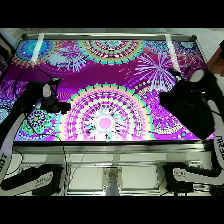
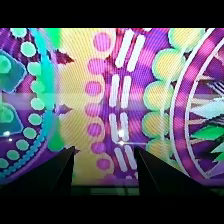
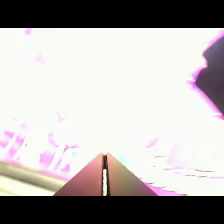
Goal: Fold the clothes and pants, and hang the long-sleeved shirts on hangers.
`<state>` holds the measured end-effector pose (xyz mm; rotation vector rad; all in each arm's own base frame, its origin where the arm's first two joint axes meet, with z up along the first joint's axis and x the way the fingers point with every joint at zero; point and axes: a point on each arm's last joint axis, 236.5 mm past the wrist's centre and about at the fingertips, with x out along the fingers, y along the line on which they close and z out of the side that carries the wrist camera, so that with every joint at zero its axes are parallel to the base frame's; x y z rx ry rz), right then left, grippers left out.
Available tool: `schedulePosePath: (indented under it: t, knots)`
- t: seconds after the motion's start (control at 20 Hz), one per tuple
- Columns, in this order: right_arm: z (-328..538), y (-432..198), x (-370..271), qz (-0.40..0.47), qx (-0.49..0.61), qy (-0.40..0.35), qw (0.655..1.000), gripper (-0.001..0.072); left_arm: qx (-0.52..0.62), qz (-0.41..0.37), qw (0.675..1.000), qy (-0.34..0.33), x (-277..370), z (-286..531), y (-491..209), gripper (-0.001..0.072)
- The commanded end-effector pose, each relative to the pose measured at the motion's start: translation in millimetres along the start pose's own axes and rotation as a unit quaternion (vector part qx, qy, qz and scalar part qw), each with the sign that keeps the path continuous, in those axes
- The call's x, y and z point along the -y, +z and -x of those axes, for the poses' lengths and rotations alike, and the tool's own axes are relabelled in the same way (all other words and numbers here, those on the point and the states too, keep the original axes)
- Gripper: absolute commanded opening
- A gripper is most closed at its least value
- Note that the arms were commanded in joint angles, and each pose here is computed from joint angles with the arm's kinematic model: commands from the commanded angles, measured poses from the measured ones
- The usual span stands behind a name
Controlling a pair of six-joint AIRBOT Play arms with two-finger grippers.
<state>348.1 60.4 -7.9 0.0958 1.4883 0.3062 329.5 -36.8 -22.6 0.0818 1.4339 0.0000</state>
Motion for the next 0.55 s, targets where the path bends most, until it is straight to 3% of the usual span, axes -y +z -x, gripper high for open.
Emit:
schedulePosePath:
  t: [0.0, 0.5]
  knots:
    - [-21.7, -20.0, -42.7, 0.072, -0.046, -0.074, 0.994, 0.0032, 0.000, 0.000, 1.000, 0.000, -0.3, -0.2, 0.0, 0.0436]
    - [-31.7, -46.4, -68.2, 0.067, -0.092, -0.095, 0.989, 0.0032, 0.000, 0.000, 1.000, 0.000, -0.3, -0.2, 0.0, 0.0436]
